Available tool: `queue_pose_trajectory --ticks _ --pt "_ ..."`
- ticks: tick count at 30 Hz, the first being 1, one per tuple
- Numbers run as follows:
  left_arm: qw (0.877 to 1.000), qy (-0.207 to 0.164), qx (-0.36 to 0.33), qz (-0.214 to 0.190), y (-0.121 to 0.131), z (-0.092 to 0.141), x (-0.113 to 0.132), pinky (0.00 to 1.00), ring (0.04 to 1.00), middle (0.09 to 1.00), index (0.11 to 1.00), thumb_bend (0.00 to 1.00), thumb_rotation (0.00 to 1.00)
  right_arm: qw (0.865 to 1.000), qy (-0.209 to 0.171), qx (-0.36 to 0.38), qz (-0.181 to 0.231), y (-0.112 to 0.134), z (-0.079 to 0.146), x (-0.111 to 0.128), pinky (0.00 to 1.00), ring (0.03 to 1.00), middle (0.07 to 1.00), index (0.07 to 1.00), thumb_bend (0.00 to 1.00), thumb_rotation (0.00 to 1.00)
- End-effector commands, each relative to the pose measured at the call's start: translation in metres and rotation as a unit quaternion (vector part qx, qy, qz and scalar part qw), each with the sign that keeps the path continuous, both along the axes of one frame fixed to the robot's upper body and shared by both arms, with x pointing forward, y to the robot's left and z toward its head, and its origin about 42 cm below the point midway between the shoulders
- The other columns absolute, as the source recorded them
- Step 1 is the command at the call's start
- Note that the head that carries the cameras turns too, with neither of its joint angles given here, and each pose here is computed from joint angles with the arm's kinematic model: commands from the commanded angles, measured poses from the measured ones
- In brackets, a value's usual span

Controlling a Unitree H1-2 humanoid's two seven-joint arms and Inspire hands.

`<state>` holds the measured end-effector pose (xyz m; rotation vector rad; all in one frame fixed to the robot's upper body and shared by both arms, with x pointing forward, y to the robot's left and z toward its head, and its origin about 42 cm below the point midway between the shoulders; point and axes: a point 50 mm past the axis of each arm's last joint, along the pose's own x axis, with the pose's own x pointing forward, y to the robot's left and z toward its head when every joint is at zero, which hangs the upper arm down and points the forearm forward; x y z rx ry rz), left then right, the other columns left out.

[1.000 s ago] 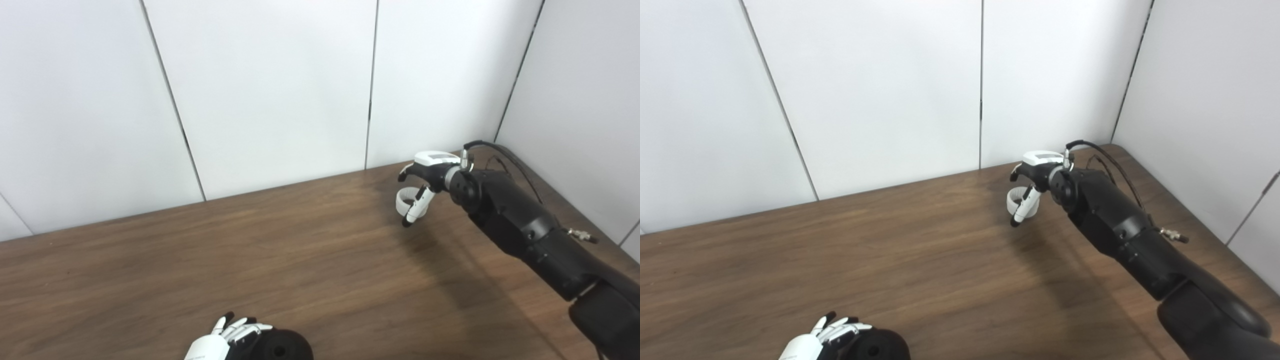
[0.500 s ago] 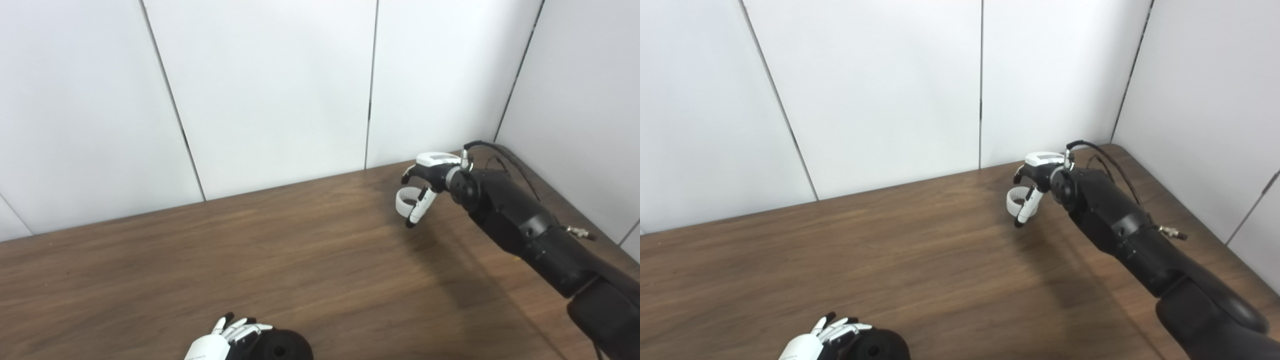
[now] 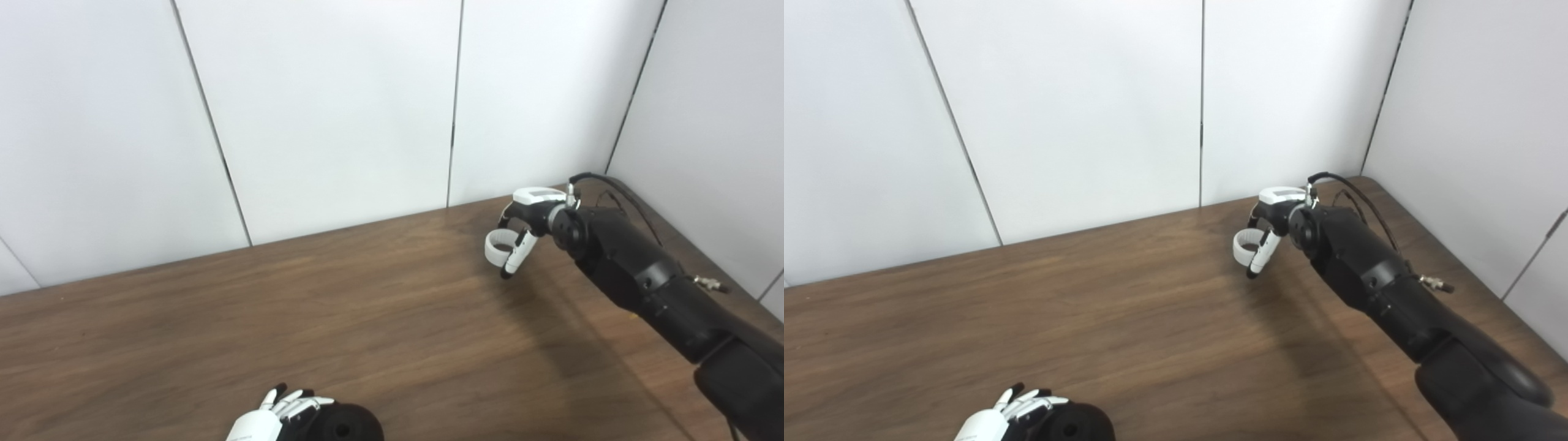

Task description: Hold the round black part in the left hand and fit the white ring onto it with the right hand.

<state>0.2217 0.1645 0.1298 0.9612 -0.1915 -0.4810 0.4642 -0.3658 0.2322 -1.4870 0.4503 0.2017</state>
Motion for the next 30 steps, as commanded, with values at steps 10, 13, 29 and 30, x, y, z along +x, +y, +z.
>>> queue_pose_trajectory --ticks 10,13,29,30 --pt "1.000 0.014 0.014 -0.006 0.0027 -0.0030 -0.0050 1.00 0.878 0.785 0.481 0.53 0.06 0.999 -0.038 -0.020 -0.002 -0.0079 0.0324 0.0062 1.00 0.997 0.924 0.717 0.93 0.31" --pt "1.000 0.014 0.016 -0.007 0.0025 -0.0027 -0.0049 1.00 0.878 0.786 0.481 0.53 0.06 0.999 -0.040 -0.021 -0.002 -0.0084 0.0316 0.0059 1.00 0.995 0.920 0.710 0.92 0.31" --pt "1.000 0.017 0.015 -0.007 0.0015 -0.0001 -0.0049 1.00 0.881 0.787 0.482 0.53 0.06 0.999 -0.050 -0.008 -0.003 -0.0096 0.0301 0.0062 0.98 0.969 0.876 0.622 0.88 0.29" --pt "1.000 0.017 0.015 -0.007 0.0014 0.0002 -0.0049 1.00 0.881 0.787 0.482 0.53 0.06 0.999 -0.048 -0.009 -0.004 -0.0093 0.0299 0.0066 0.98 0.968 0.876 0.624 0.88 0.29"
